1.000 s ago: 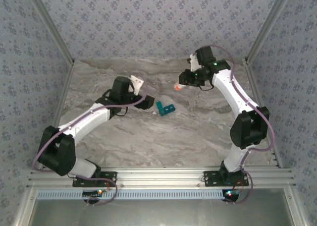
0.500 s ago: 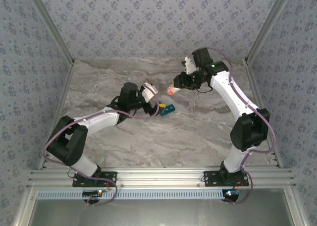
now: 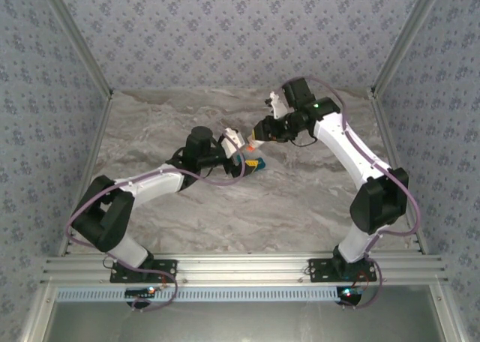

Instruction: Sort the pills into containers

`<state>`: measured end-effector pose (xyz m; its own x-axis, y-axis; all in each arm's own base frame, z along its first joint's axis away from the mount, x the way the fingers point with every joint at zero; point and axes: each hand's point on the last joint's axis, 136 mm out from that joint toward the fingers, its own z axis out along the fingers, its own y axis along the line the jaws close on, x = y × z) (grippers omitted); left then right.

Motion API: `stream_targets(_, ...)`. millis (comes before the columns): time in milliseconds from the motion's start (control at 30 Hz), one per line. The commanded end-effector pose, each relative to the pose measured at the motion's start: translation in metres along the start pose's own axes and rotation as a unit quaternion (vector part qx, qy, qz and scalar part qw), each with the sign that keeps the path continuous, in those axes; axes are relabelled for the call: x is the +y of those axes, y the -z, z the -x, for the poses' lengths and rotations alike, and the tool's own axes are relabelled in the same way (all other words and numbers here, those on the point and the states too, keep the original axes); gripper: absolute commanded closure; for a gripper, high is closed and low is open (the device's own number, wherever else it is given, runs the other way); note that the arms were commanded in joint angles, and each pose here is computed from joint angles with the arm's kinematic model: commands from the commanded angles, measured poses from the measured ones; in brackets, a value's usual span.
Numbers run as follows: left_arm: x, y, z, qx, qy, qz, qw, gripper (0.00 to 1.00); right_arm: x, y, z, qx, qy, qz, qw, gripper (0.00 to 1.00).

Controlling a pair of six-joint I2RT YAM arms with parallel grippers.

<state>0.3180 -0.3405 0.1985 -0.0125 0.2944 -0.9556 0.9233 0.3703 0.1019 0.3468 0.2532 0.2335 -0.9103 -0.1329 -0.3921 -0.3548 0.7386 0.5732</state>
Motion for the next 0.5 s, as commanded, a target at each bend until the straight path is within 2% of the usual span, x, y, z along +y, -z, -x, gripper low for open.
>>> stream_targets(0, -0.0046, 0.0033, 0.0253, -0.037, -0.008, -0.008, 0.999, 0.11, 0.0176, 0.0047, -0.0059, -0.002, -0.004, 0.043, 0.999, 0.72)
stream_targets(467, -0.0039, -0.0034, 0.0202, -0.033, 0.015, -0.017, 0.999, 0.19, 0.0144, 0.0058, -0.0091, -0.01, -0.029, 0.07, 0.997, 0.72)
